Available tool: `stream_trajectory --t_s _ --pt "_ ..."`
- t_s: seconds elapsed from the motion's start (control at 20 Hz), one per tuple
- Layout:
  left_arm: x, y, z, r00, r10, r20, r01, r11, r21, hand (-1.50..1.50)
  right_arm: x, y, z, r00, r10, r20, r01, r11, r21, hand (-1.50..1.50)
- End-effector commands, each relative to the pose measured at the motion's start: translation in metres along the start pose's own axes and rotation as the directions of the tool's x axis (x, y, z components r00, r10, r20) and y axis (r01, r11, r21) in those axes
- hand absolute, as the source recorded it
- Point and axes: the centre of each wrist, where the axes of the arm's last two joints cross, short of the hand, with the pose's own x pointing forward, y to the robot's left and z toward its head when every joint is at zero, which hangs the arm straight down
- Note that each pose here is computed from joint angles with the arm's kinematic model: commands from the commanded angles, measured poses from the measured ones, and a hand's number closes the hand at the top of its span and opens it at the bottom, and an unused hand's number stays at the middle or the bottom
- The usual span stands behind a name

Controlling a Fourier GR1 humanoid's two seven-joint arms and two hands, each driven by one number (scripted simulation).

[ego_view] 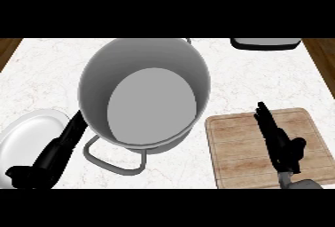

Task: Pick the lemon from the cutting board and place it in the pot

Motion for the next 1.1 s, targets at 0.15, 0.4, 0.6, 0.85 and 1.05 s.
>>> stream_trajectory --t_s 0.15,0.4,0.6,0.85,1.05 --pt "0.002 0.063 0.003 0.967 -0.171 -0.188 0.221 0.931 0.289 0.0 0.042 -0.015 0.0 0.908 0.095 0.408 -0.036 0.988 -0.15 1.5" --pt "-0.021 0.087 0.026 0.916 -0.092 -0.39 0.265 0.87 0.416 0.0 0.068 -0.072 -0.006 0.777 0.436 0.454 0.035 0.69 -0.723 -1.5" --pt "-0.007 0.09 0.008 0.903 -0.085 -0.42 0.276 0.865 0.418 0.0 0.037 -0.015 0.026 0.664 0.56 0.496 0.063 0.619 -0.783 -1.5" --pt "0.007 0.087 -0.015 0.891 -0.115 -0.439 0.312 0.858 0.408 0.0 0.006 0.008 0.1 0.645 0.646 0.409 -0.036 0.56 -0.828 -1.5" --pt "0.008 0.084 -0.022 0.892 -0.119 -0.437 0.316 0.854 0.413 0.0 -0.006 0.003 0.155 0.71 0.675 0.203 -0.241 0.502 -0.83 -1.5"
